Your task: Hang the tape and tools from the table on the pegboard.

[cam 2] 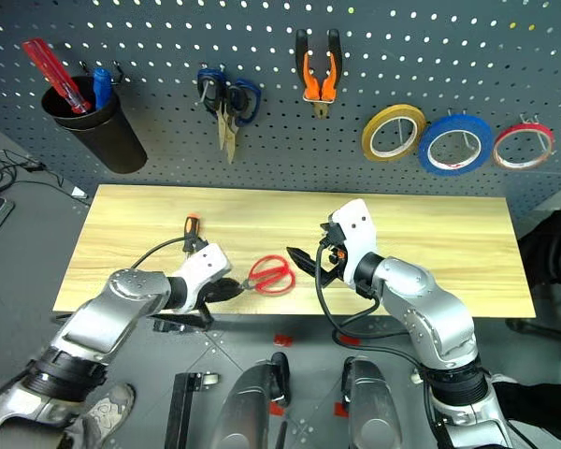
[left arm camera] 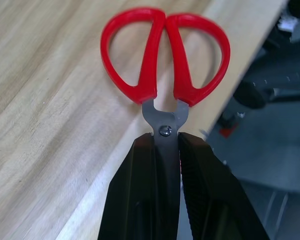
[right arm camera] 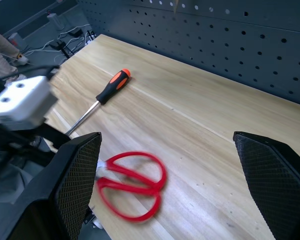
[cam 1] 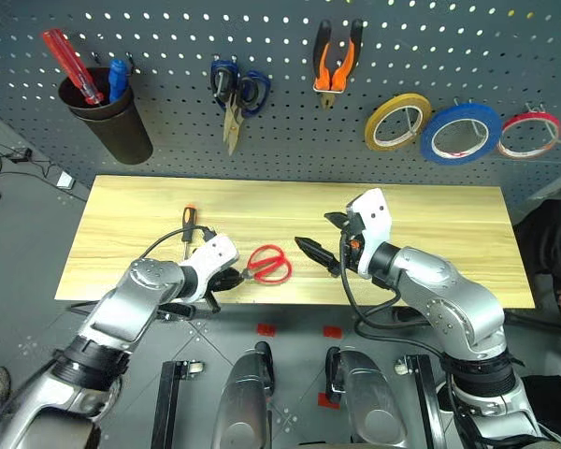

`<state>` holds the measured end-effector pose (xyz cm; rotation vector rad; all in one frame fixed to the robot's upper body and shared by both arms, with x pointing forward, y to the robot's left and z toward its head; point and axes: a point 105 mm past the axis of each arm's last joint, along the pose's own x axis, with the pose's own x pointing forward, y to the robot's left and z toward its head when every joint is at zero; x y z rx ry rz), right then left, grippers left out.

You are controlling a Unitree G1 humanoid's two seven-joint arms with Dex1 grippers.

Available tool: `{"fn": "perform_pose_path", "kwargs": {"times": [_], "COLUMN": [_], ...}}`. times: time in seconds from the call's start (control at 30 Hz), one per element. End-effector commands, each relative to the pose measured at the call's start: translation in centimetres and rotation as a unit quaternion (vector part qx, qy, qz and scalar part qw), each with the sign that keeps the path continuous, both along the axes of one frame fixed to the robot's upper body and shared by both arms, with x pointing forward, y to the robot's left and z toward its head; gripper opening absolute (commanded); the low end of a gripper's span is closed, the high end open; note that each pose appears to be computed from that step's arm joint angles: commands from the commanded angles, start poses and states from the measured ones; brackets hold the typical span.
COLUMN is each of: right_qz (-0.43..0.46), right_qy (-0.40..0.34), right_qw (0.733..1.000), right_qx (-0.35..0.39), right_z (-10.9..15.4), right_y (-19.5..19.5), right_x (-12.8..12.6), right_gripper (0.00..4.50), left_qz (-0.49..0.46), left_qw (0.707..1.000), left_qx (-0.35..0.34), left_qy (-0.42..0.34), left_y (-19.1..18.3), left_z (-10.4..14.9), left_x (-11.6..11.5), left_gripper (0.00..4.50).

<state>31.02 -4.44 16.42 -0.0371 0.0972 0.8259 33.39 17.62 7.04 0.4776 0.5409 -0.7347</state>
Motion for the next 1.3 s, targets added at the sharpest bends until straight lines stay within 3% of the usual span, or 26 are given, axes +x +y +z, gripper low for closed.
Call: {"fn": "perform_pose_path", "kwargs": {"times": [0.03,0.1,0.27,0.47,0.53,0.67,0.8,1.03,1.3], "right_qz": [-0.002,-0.002,-0.001,-0.003,-0.004,-0.008,-0.006,0.057,0.061], "right_qy": [-0.021,-0.020,-0.019,-0.020,-0.020,-0.018,-0.019,-0.031,-0.025], "right_qw": [1.000,1.000,1.000,1.000,1.000,1.000,1.000,0.998,0.998], "right_qx": [0.008,0.008,0.008,0.007,0.007,0.007,0.010,0.016,0.009], "right_z": [0.8,0.8,0.7,0.8,0.8,0.7,0.9,2.8,2.8], "right_y": [0.1,0.1,0.1,0.0,0.0,-0.2,-0.1,2.0,2.1], "right_x": [-0.1,-0.1,-0.3,-0.3,-0.4,-0.4,-0.5,-1.9,-2.2], "right_gripper": [4.50,4.50,4.50,4.50,4.50,4.50,4.50,4.50,4.50], "left_qz": [0.103,0.135,0.203,0.215,0.206,0.140,0.140,0.098,0.121], "left_qw": [0.991,0.986,0.973,0.971,0.974,0.985,0.984,0.993,0.991], "left_qx": [-0.030,-0.039,-0.074,-0.078,-0.081,-0.026,-0.049,-0.054,-0.049], "left_qy": [-0.083,-0.092,-0.082,-0.064,-0.054,-0.092,-0.101,-0.035,0.006], "left_y": [1.8,2.0,1.9,1.5,1.4,2.5,3.3,2.5,3.4], "left_z": [2.4,2.1,1.2,0.8,1.1,3.9,5.7,3.7,2.2], "left_x": [3.0,3.5,3.7,3.2,2.8,2.2,2.6,4.6,6.5], "left_gripper": [0.93,1.30,2.75,4.49,4.49,4.49,4.49,4.49,4.49]}}
